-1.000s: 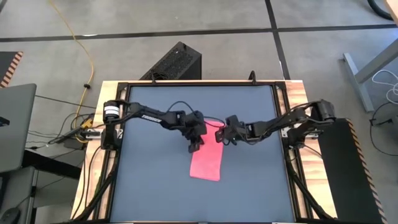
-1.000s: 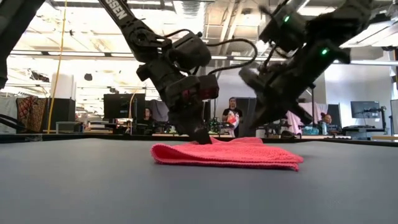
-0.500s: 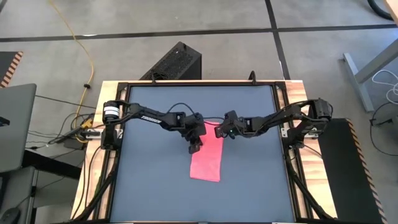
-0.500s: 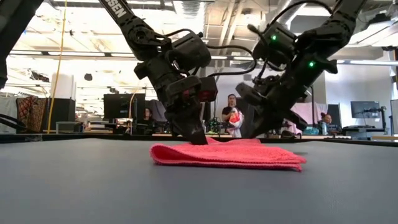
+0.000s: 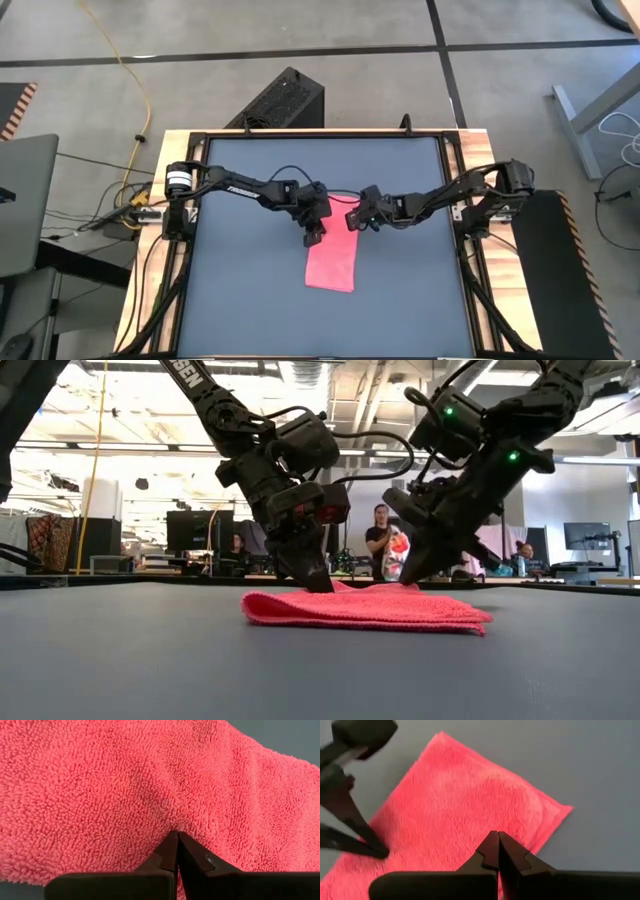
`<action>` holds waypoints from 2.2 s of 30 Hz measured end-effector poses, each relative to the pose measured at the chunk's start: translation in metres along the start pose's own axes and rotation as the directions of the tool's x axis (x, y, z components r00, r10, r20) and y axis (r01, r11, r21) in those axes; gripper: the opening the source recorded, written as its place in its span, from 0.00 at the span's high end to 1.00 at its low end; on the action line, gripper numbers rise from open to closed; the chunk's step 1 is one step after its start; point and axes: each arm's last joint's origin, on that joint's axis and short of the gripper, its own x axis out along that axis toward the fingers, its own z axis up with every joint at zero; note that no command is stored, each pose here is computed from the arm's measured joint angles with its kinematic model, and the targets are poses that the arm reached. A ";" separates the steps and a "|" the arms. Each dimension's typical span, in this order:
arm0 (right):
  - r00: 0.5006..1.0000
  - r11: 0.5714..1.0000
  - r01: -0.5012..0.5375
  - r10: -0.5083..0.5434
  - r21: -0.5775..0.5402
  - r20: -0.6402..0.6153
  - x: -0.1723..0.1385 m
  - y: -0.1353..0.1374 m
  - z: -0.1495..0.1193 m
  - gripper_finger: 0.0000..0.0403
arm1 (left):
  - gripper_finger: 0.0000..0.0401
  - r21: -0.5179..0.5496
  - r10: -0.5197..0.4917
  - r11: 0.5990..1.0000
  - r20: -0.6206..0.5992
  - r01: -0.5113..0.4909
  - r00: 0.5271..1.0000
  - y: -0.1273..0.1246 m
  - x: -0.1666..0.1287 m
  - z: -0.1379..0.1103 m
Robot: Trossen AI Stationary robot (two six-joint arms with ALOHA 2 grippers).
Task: Roll towel
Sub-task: Fold the pink towel
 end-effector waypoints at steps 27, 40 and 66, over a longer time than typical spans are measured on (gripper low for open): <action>0.997 0.995 0.031 -0.023 0.093 -0.076 0.011 -0.014 0.009 0.65 | 1.00 -0.045 -0.031 0.999 -0.033 0.029 0.999 -0.005 0.002 -0.004; 0.999 0.997 -0.002 0.006 0.078 -0.052 0.009 -0.011 0.012 0.95 | 1.00 -0.043 -0.029 0.999 -0.033 0.028 0.999 -0.005 0.002 -0.004; 0.986 0.994 -0.074 0.086 0.084 -0.140 0.004 -0.011 0.017 0.75 | 1.00 -0.053 -0.042 0.998 -0.085 0.038 0.996 -0.006 0.002 -0.009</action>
